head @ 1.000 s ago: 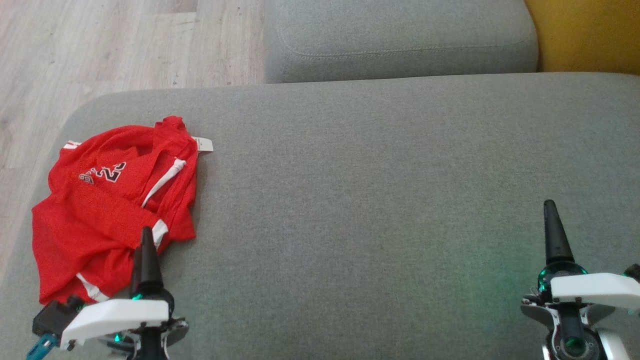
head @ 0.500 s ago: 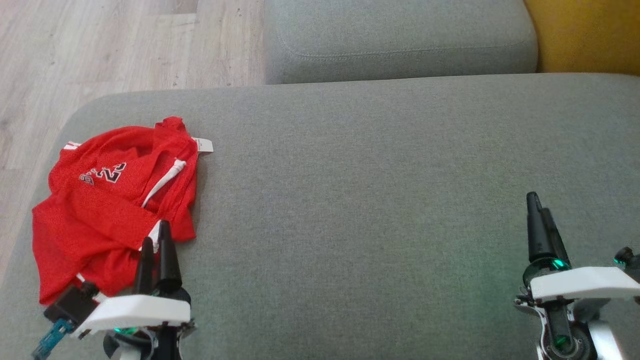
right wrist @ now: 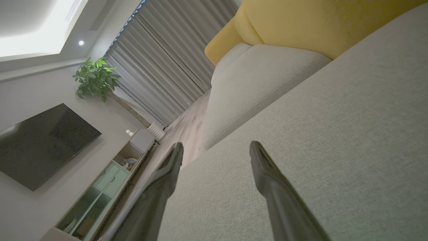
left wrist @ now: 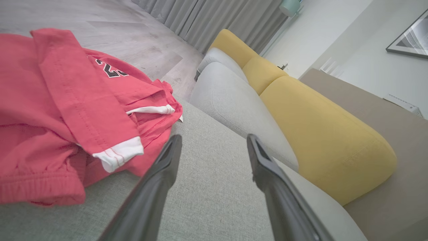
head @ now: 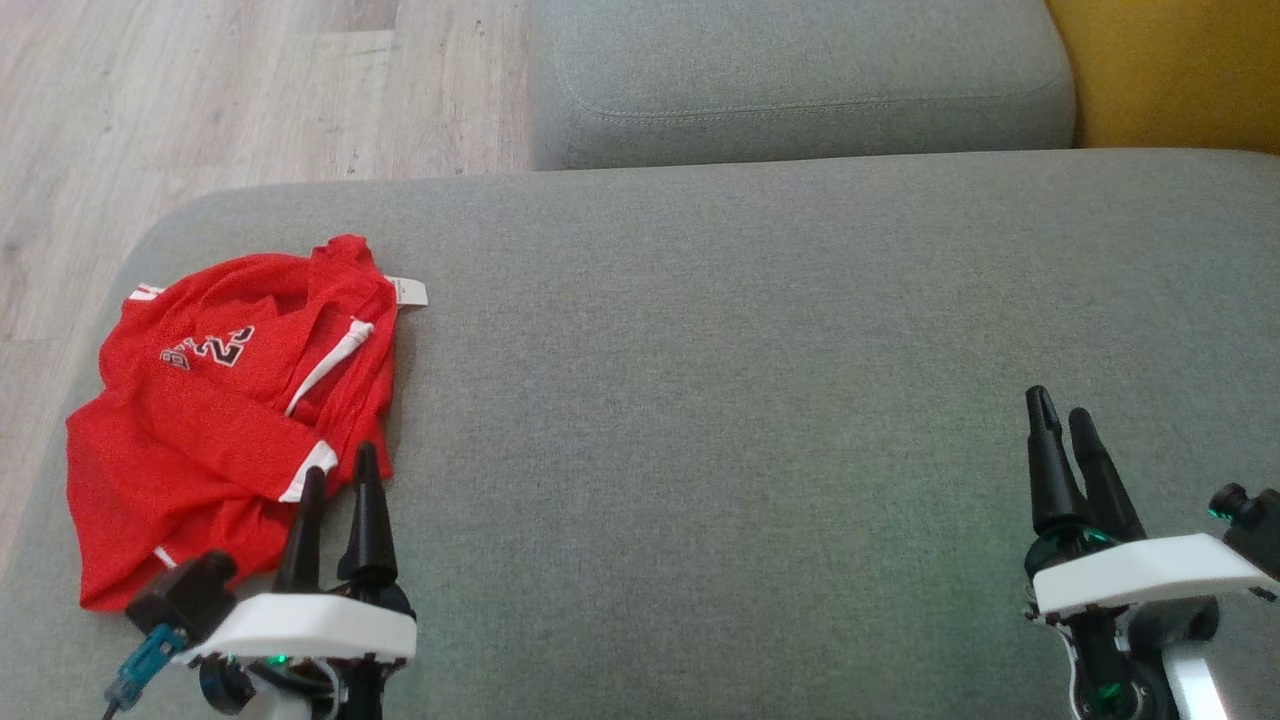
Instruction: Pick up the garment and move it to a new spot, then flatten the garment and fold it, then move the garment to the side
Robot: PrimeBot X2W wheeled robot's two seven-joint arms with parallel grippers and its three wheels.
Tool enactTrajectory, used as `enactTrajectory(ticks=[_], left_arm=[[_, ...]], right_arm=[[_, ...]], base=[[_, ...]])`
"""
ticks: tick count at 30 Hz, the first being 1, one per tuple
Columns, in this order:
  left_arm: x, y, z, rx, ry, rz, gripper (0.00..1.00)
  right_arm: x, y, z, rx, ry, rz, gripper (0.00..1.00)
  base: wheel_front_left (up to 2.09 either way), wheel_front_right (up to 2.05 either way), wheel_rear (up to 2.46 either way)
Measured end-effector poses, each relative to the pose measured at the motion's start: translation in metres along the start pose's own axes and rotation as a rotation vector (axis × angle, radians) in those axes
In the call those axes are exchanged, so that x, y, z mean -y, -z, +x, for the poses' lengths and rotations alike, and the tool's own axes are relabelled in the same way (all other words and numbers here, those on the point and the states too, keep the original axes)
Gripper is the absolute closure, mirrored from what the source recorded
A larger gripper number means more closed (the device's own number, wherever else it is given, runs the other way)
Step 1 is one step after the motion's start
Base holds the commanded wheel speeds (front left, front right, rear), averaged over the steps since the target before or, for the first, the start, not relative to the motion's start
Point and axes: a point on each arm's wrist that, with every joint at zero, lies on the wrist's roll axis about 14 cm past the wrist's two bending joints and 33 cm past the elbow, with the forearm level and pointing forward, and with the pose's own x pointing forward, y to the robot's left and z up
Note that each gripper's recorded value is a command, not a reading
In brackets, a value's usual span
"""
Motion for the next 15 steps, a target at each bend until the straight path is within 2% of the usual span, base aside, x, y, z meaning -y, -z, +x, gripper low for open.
enactTrajectory(ticks=[15], left_arm=[[0.01,0.013,0.002,-0.031,0.053,0.223,0.0]], right_arm=[[-0.005,0.008,-0.004,-0.042,-0.016,-0.189,0.0]], base=[[0.0,0.0,0.0]])
